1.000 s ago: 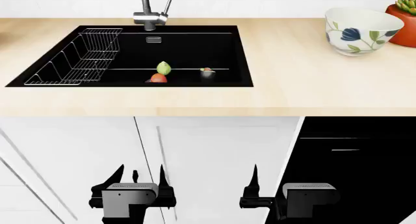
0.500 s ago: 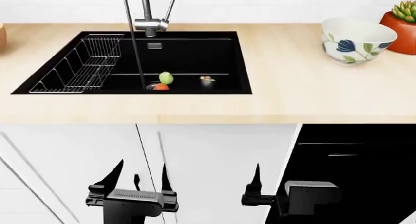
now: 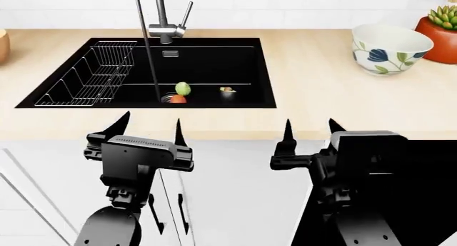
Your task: Pick the peachs and avocados from the sink and place them in one bowl. Place the brussel sprout in the other bowl. Then turn off the sink faucet.
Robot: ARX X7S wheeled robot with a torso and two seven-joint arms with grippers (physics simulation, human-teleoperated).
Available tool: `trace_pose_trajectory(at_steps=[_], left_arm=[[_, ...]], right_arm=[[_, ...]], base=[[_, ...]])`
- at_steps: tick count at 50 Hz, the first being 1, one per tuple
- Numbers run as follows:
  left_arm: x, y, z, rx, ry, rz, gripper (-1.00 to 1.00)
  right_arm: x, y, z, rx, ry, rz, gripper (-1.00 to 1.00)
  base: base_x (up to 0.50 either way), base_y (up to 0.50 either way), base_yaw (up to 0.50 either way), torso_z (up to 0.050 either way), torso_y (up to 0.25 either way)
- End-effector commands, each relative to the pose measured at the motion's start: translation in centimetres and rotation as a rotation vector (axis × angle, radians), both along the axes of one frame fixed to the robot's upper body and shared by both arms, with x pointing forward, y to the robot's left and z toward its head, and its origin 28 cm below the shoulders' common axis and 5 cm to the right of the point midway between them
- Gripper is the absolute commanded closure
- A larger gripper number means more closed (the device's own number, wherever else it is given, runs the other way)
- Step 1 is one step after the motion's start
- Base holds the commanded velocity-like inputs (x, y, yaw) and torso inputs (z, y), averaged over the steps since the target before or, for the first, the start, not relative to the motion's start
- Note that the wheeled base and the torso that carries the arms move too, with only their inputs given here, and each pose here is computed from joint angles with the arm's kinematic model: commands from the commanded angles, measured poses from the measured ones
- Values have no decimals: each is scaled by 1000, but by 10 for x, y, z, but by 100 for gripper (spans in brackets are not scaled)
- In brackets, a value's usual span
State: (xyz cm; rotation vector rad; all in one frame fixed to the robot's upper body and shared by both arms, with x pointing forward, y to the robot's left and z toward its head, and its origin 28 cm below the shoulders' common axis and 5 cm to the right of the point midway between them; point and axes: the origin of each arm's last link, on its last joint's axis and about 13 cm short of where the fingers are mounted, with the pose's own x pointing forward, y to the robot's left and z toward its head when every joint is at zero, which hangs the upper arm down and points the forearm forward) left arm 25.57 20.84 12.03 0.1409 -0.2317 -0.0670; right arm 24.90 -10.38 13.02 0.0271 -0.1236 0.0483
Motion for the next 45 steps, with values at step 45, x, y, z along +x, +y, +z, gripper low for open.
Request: trace_pose_trajectory(at_steps=[45], left_arm=[[116,33,109,-59,38,148,-100]], right_arm=[[134,-3,88,-86,109,-108,-100]], base=[[270,288,0,3,0]])
